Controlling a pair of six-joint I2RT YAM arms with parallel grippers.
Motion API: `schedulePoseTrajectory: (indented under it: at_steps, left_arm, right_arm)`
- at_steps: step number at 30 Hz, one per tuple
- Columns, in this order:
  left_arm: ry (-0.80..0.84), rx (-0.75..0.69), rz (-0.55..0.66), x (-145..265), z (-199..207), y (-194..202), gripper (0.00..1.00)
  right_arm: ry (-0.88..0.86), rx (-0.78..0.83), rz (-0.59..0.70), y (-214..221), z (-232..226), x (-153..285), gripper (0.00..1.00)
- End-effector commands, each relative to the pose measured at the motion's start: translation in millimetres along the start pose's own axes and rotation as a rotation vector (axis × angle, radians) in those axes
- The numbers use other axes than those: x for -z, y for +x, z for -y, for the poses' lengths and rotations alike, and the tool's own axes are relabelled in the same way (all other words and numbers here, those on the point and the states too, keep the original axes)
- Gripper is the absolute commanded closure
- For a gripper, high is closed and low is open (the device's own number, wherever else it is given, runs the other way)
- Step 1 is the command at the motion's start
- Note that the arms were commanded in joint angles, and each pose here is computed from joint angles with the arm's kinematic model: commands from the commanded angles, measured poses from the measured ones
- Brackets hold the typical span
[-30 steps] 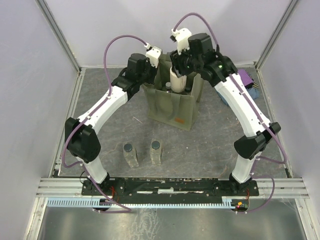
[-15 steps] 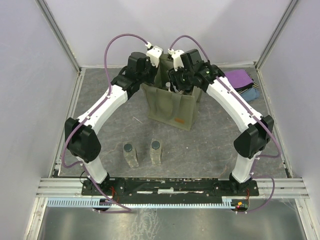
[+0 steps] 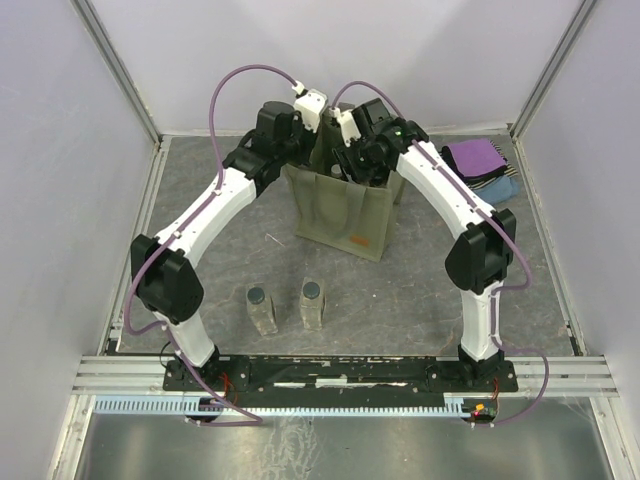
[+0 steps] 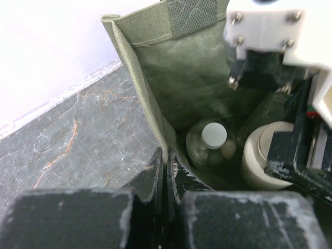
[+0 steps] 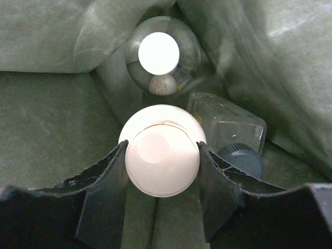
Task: Place the personal care products into the canvas bag
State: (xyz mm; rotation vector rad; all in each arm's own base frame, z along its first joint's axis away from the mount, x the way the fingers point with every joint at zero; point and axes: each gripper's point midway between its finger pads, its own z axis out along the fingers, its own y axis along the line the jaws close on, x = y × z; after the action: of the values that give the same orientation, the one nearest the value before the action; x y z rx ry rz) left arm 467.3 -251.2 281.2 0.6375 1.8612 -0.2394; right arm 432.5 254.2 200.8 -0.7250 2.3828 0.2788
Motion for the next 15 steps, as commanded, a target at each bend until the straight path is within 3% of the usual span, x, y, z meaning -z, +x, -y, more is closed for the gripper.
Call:
schedulePoseTrajectory:
  at_steps: [1, 8, 15]
  left_arm:
    - [-0.012, -0.046, 0.128, 4.0, -5.7, -47.3, 0.97]
    - [-0.010, -0.048, 0.134, 0.5, -6.2, -51.3, 0.97]
    - [-0.013, -0.051, 0.138, 2.5, -6.9, -54.7, 0.97]
  right_arm:
    - [0.037, 0.044, 0.183, -50.7, 8.7, 25.4, 1.00]
    - [0.078, 0.049, 0.203, -53.0, 17.8, 9.9, 1.00]
    - [0.077, 0.048, 0.079, -21.4, 20.5, -23.1, 1.00]
